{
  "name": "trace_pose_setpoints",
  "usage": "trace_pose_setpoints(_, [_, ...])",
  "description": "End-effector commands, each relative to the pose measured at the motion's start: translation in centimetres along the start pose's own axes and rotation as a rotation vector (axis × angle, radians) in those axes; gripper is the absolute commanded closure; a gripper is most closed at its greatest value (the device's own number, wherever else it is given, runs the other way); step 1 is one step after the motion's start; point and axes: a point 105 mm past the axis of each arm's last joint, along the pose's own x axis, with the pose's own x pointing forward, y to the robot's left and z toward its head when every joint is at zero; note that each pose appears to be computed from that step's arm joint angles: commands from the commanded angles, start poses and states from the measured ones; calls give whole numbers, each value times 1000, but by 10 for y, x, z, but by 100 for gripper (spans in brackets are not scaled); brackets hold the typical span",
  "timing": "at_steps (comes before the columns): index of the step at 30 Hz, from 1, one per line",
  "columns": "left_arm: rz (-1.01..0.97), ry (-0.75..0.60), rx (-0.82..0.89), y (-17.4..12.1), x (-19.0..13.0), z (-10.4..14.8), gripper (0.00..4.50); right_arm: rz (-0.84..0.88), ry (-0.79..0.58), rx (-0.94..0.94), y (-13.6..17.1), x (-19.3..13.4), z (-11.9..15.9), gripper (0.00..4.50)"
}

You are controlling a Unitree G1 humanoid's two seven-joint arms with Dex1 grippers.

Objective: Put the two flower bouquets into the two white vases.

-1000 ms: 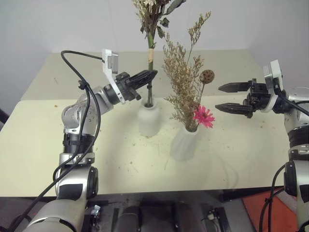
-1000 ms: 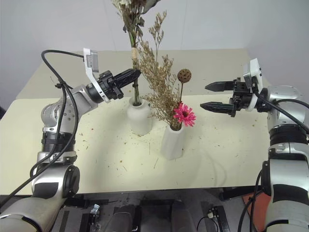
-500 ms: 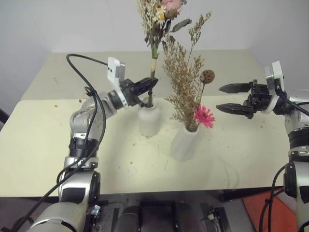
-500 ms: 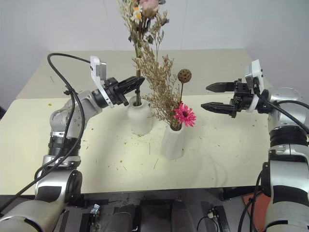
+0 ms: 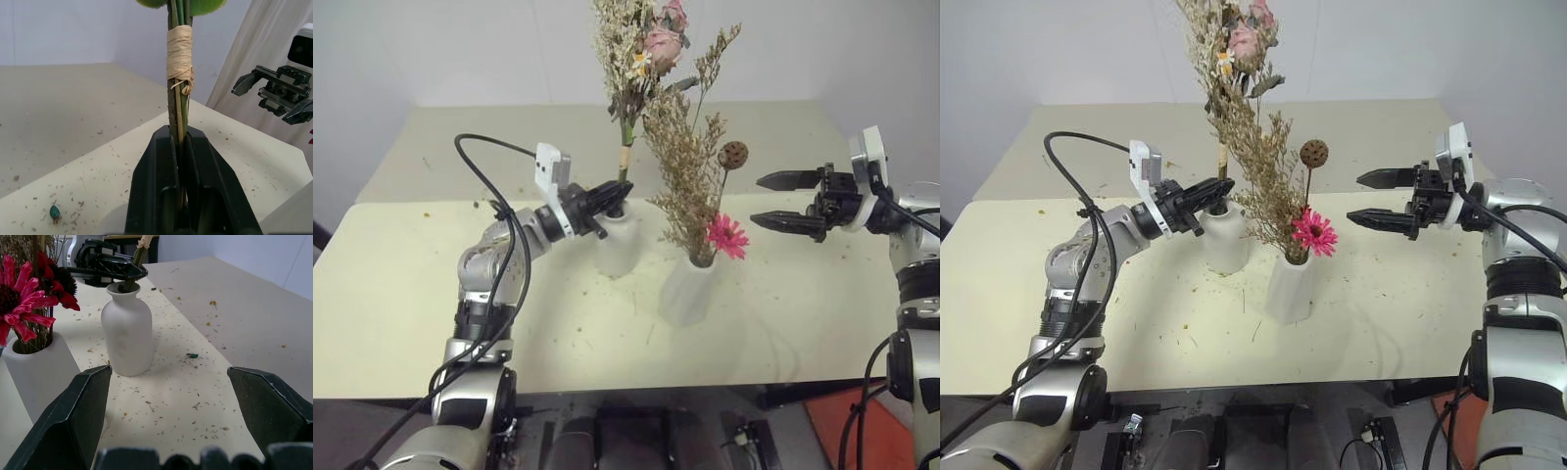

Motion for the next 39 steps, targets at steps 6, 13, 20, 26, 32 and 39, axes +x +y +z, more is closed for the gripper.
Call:
trace_pose_setpoints(6, [-12,-21,16,-11,-7,9,327,32,-40,-47,1,-3,17,0])
trace_pose_setpoints(13, [14,-21,28,-9,-13,11,108,30,-41,-47,0,-2,16,0])
trace_pose_setpoints(20, [26,-20,29,-8,-16,11,7,30,-42,-54,-2,1,17,0])
trace_pose_setpoints(26, [22,-20,24,-10,-14,10,7,28,-42,-59,-3,1,18,0])
trace_pose_setpoints(32, [-1,-22,14,-15,-8,8,7,27,-40,-60,-3,0,18,0])
trace_pose_setpoints(39, [-27,-33,19,-21,-2,13,7,27,-40,-58,-3,1,17,0])
